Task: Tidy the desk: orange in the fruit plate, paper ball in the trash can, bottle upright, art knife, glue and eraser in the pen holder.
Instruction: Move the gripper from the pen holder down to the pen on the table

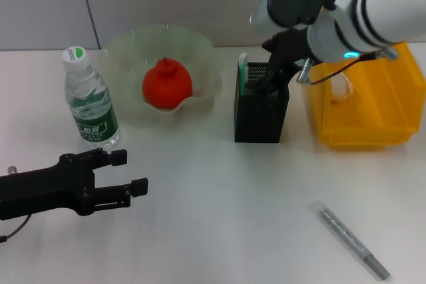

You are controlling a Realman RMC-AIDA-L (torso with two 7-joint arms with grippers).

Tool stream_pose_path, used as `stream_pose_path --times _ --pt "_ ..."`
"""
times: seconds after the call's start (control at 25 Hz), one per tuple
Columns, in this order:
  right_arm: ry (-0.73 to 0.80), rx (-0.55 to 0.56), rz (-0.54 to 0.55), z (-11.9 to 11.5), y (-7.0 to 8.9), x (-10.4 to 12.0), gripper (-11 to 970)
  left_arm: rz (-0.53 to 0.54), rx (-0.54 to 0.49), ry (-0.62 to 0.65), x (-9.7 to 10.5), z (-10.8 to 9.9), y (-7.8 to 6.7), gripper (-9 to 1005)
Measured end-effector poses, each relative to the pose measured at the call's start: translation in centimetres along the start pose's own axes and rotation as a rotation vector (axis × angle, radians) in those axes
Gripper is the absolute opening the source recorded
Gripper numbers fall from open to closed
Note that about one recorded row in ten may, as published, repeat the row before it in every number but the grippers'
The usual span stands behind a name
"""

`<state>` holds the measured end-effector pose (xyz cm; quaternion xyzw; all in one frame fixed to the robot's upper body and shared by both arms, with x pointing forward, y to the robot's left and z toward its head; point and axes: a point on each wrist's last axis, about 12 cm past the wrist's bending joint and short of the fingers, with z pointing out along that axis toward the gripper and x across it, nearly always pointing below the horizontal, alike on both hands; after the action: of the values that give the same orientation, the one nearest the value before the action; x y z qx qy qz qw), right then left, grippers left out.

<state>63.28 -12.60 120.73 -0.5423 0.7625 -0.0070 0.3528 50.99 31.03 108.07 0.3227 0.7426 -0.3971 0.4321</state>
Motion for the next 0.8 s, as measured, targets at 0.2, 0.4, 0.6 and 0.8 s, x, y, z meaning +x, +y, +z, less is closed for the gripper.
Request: stream_pose_path --times 0.2,0.4,0.6,0.8 --pt "0.017 -0.040 0.045 -3.9 0.1 -0.7 774 0.031 0.012 -0.004 -0.1 0.0 -0.1 860" --pt "0.107 -0.119 0.125 -7.3 1.0 -0.9 774 0.079 0.030 -0.008 -0.1 0.0 -0.3 860" --pt "0.316 -0.261 0.265 -7.2 2.4 0.1 774 0.140 0.056 -0.021 -0.2 0.0 -0.7 859" --pt "0.432 -0.308 0.363 -5.8 3.1 1.5 774 0.176 0.084 -0.028 -0.2 0.0 -1.0 859"
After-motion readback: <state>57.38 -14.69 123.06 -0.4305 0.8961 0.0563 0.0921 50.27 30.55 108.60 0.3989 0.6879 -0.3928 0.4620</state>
